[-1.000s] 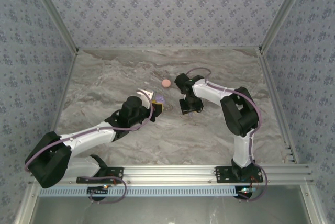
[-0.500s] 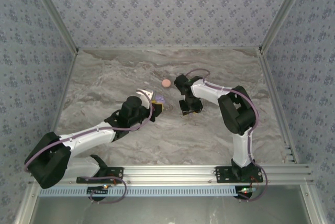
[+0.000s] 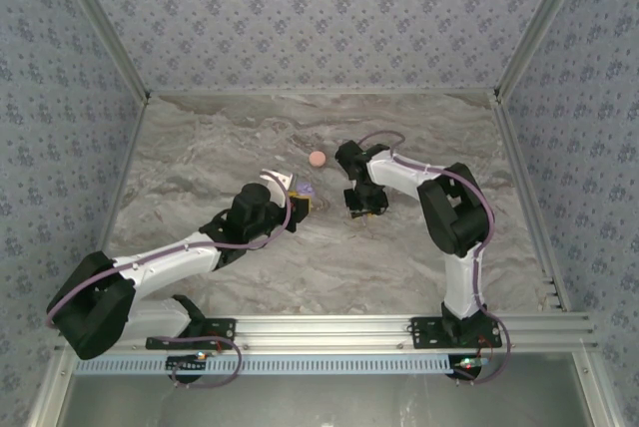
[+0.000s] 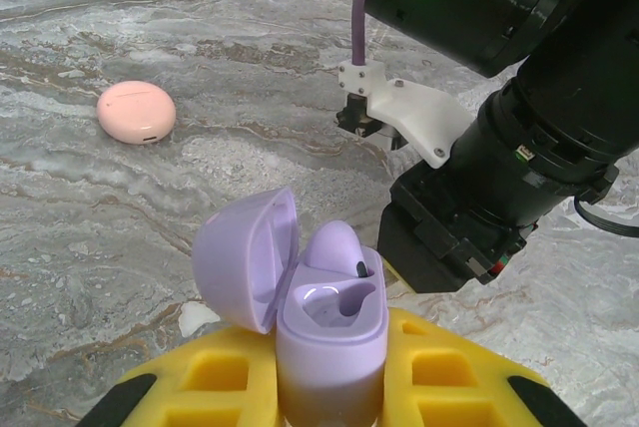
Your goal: Insert wireless bluetooth earbuds into charging case
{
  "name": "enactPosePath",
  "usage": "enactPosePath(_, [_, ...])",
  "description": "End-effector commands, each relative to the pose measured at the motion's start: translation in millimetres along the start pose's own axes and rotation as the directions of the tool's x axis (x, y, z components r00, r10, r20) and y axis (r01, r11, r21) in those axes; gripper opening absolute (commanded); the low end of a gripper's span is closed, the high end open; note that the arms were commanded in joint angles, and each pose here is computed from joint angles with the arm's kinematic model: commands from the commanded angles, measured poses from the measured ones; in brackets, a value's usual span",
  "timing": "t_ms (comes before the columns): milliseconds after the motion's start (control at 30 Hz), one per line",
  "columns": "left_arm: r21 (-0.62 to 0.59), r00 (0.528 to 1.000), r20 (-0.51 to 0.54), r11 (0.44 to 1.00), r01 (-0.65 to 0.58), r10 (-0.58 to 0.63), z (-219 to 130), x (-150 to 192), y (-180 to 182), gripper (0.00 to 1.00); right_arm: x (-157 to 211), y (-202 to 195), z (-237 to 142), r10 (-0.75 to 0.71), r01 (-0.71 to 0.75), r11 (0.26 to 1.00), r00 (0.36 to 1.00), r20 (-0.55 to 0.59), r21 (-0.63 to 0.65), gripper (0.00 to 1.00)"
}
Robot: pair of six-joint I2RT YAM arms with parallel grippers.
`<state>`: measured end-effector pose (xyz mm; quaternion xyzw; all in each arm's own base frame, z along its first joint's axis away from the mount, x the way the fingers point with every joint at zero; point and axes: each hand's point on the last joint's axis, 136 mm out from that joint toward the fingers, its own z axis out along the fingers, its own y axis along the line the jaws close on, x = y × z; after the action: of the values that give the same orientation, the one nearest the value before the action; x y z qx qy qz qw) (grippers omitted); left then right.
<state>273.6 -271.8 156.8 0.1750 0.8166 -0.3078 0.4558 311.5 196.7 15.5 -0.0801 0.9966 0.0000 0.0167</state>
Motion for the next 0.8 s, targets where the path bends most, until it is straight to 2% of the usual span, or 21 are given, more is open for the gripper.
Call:
enactPosePath(0, [0.010,1.000,0.023,1.000,-0.005,0.005,-4.2,-7.4,-4.6,0.20,13.5,-14.4,22.3,0.048,-0.046,0.998,0.997,-0.055,0.036,0.26])
enactPosePath(300, [0.011,1.000,0.017,1.000,-0.006,0.006,-2.9,-5.9,-4.3,0.20,12.8,-14.9,11.4,0.096,-0.096,0.994,0.995,-0.017,-0.045,0.23])
enactPosePath(600, [0.031,1.000,0.010,0.999,0.006,-0.006,3.9,-2.0,-7.3,0.20,7.7,-10.5,-12.9,0.194,-0.173,0.945,0.980,0.048,-0.278,0.23])
enactPosePath(767, [0.045,1.000,0.013,0.999,0.006,-0.006,8.0,-0.4,-11.1,0.20,-7.0,4.2,-41.4,0.231,-0.151,0.880,0.964,0.129,-0.451,0.23])
